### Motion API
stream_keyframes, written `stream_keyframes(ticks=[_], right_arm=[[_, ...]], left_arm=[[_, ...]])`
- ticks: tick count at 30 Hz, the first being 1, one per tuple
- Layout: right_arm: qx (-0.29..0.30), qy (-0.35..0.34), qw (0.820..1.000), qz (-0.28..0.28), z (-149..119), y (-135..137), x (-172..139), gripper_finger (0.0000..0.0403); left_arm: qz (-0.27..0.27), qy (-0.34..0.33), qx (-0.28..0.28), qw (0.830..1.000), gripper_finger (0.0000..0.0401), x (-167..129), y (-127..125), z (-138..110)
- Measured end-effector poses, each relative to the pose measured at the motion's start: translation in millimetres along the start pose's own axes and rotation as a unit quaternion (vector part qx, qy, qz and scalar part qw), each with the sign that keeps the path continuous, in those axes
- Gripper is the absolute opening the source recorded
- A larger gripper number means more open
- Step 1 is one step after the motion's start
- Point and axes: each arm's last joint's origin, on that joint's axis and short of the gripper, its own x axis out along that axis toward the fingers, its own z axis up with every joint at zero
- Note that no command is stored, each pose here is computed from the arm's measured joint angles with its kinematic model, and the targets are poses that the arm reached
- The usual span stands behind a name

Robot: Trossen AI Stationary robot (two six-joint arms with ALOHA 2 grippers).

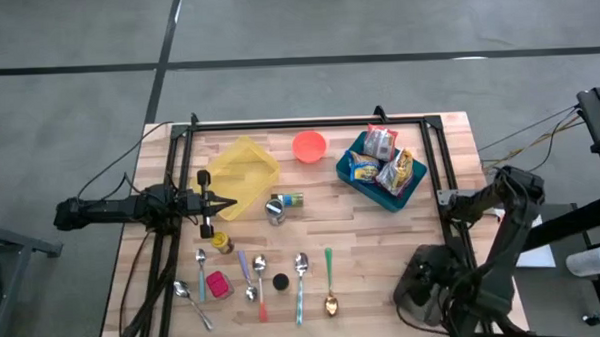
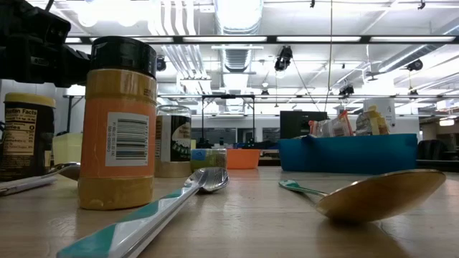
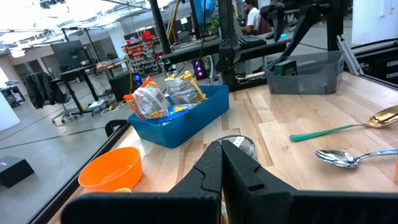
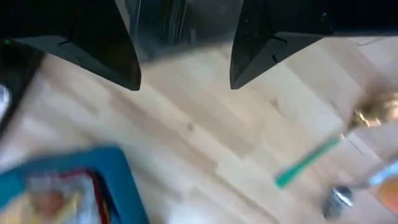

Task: Pick & Place Food Item
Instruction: Put the green seasoning bottle into the black bin

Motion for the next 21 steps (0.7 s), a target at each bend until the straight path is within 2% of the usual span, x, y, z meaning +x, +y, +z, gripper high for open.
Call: stream_keyframes(ticks=[9,16,21], right_arm=[[-0.096,-0.098,0.99,0.007,45,-2,21,0.0241],[-0.182,-0.097,0.978,0.031,85,7,35,0.0241],[-0.218,-0.113,0.967,0.065,123,7,40,0.0241]], left_arm=[[0.0,0.0,0.0,1.0,0.0,0,0,0],[0.0,0.0,0.0,1.0,0.0,0,0,0],[0.0,0.0,0.0,1.0,0.0,0,0,0]])
